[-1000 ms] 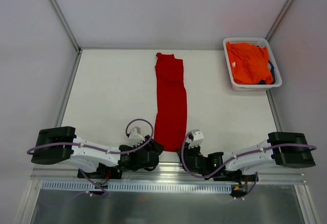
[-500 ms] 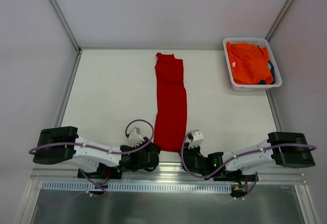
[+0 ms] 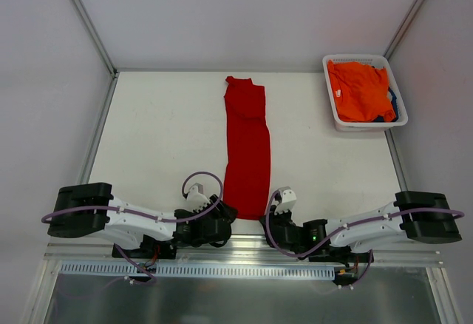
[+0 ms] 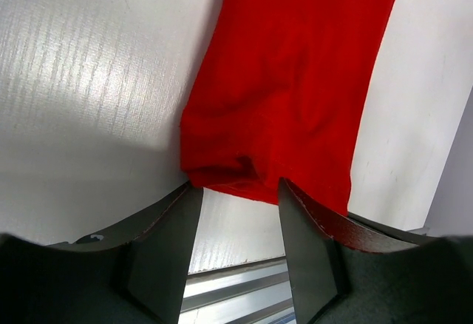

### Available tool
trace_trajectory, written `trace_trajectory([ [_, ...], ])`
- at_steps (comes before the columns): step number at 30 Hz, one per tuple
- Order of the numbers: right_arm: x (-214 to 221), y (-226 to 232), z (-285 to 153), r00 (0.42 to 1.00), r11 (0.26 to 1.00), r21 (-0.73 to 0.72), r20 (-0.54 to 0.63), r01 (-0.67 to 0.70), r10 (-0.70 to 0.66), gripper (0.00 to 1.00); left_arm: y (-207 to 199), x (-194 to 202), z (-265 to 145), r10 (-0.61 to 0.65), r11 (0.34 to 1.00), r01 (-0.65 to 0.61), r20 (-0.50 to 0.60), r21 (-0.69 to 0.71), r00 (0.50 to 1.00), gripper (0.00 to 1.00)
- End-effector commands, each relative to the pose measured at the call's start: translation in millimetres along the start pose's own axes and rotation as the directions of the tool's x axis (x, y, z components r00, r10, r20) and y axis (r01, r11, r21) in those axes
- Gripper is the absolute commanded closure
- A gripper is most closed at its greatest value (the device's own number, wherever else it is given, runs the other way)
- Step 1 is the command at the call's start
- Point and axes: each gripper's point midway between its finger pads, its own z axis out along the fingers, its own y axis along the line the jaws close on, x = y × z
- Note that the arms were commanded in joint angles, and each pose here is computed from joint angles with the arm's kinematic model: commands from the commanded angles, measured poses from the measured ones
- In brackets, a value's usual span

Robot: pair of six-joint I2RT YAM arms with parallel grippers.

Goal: Fold and stack the t-shirts
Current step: Fold the tshirt

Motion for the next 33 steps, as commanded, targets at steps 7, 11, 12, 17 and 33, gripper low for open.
trace_trajectory([
  [7, -3, -10, -1, 0.999, 1.0, 0.014, 0.027, -0.023, 0.023, 1.0, 133, -15, -14, 0.319, 0.851, -0.347, -0.137, -0.394, 0.938, 0.49],
  [11, -3, -15, -1, 0.999, 0.999, 0.019, 0.032, -0.028, 0.028, 1.0, 134, -15, -18, 0.33, 0.84, -0.367, -0.16, -0.4, 0.93, 0.49],
  [12, -3, -15, -2, 0.999, 0.999, 0.016, 0.033, -0.033, 0.032, 1.0, 135, -14, -19, 0.329, 0.838, -0.369, -0.166, -0.402, 0.929, 0.48],
  [17, -3, -17, -2, 0.999, 0.999, 0.018, 0.034, -0.033, 0.032, 1.0, 143, -18, -24, 0.338, 0.812, -0.381, -0.175, -0.443, 0.925, 0.47],
  [33, -5, -13, -2, 0.999, 1.0, 0.008, 0.031, -0.028, 0.028, 1.0, 152, -33, -27, 0.372, 0.749, -0.381, -0.132, -0.542, 0.919, 0.46],
])
